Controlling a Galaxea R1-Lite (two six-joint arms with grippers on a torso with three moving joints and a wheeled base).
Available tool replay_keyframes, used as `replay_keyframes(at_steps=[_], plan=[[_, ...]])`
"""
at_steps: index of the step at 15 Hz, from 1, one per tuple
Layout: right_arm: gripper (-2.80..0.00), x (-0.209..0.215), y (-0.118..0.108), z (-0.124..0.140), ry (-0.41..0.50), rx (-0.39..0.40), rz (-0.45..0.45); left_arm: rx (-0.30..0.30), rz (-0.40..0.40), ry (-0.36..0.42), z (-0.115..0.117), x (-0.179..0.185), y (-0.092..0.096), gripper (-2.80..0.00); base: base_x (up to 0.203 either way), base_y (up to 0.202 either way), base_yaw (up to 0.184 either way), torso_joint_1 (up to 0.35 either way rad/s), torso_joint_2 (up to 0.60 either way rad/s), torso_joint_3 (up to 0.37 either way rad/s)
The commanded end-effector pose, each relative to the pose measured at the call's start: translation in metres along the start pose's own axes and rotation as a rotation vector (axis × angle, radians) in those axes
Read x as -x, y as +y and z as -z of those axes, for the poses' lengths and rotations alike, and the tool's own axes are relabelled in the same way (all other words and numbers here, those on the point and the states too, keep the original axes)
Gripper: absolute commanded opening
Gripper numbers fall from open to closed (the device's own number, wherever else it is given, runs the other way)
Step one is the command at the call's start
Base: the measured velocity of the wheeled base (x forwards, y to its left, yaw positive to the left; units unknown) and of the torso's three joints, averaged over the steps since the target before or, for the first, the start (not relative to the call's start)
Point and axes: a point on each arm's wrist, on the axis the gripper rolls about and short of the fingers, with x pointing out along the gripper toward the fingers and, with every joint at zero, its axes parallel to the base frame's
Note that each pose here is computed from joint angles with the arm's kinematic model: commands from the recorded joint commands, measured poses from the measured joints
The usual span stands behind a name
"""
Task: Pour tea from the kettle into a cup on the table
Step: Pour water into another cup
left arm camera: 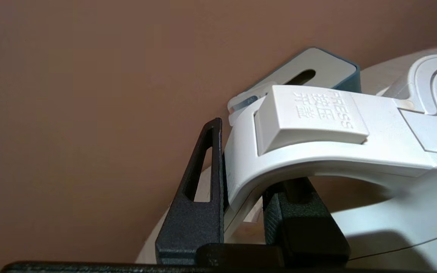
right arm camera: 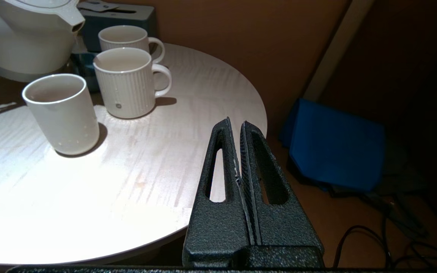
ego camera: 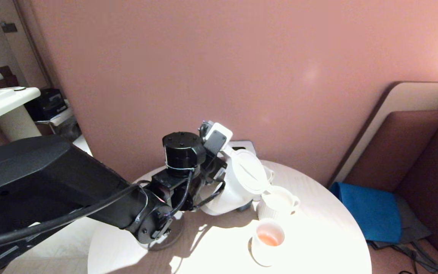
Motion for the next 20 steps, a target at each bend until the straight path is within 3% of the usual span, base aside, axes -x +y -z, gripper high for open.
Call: replay_keyframes(at_steps=[1, 6, 12, 20], plan=[[-2.80, 0.000, 0.000, 0.000, 0.001, 0.001, -0.001, -0.004, -0.010, -0.016, -0.005, 0.001, 0.003, -2.80, 0.000, 0.000, 0.000, 0.000, 0.00, 0.000], [-2.80, 0.000, 0.000, 0.000, 0.001, 0.001, -0.001, 0.004, -0.018, -0.032, -0.010, 0.000, 0.005, -2.80, 0.000, 0.000, 0.000, 0.000, 0.00, 0.000], [-2.80, 0.000, 0.000, 0.000, 0.001, 0.001, -0.001, 0.063, -0.039, -0.061, -0.022, -0.002, 0.013, -2.80, 0.000, 0.000, 0.000, 0.000, 0.00, 0.000], [-2.80, 0.000, 0.000, 0.000, 0.001, 0.001, 0.000, 0.066, -0.047, -0.068, -0.038, -0.014, 0.016, -2.80, 0.000, 0.000, 0.000, 0.000, 0.00, 0.000]])
